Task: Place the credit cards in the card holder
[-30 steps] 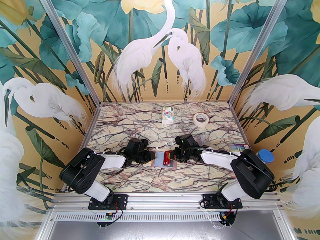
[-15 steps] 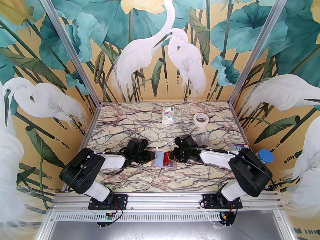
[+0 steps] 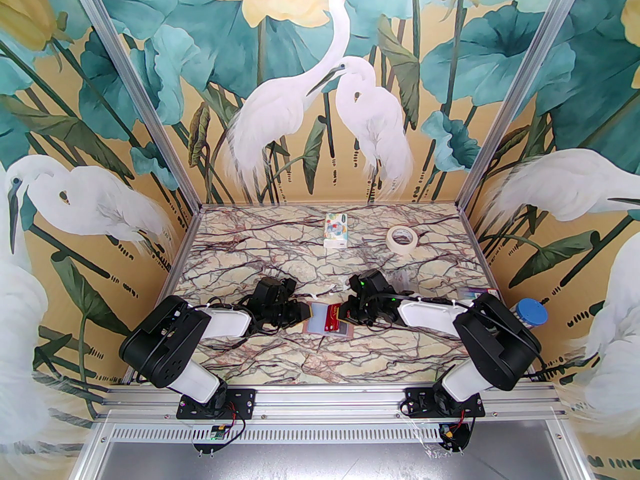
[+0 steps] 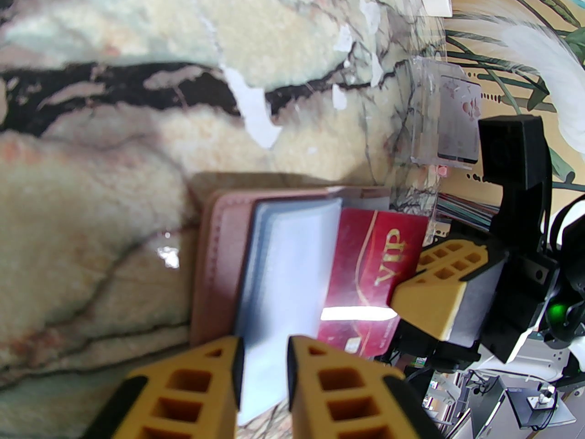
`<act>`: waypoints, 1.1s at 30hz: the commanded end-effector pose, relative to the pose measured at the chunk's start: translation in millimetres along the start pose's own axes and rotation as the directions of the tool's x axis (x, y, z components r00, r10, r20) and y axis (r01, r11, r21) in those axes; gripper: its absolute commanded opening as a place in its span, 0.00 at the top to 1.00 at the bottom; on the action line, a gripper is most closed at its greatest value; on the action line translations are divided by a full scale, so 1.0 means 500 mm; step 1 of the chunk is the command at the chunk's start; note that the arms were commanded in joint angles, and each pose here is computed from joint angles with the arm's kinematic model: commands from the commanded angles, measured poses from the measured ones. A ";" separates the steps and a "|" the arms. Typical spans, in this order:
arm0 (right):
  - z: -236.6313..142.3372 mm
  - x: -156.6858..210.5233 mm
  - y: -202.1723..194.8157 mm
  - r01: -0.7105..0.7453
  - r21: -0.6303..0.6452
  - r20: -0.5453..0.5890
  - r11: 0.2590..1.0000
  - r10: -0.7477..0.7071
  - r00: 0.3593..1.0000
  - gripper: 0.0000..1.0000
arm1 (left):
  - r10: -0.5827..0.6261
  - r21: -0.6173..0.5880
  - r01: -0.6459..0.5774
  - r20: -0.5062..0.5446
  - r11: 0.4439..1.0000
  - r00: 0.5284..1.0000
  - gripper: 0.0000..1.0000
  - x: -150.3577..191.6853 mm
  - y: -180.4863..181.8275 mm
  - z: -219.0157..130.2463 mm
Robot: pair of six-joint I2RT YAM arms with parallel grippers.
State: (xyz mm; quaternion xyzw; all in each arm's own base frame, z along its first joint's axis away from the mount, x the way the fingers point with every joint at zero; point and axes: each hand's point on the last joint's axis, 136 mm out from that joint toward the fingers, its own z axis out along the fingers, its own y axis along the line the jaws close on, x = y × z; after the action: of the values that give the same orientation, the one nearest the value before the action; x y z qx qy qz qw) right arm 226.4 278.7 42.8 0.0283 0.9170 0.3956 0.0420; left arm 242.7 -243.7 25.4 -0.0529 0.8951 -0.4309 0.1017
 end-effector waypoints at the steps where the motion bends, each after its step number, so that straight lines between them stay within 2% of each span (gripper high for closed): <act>1: 0.009 0.000 -0.003 -0.008 0.009 -0.006 1.000 0.008 1.000 1.00 | -0.047 -0.087 0.044 -0.027 0.995 0.999 0.76 0.028 0.054 0.009; 33: 0.018 0.008 -0.015 0.002 0.026 -0.039 1.000 -0.001 0.999 1.00 | -0.051 -0.094 0.048 -0.030 0.994 0.998 0.77 0.028 0.057 0.013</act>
State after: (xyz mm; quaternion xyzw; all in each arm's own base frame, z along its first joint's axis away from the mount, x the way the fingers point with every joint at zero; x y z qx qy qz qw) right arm 225.5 281.7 39.5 0.0244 0.9162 0.3987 0.0325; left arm 242.9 -243.9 24.2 -0.0530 0.8952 -0.4309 0.1010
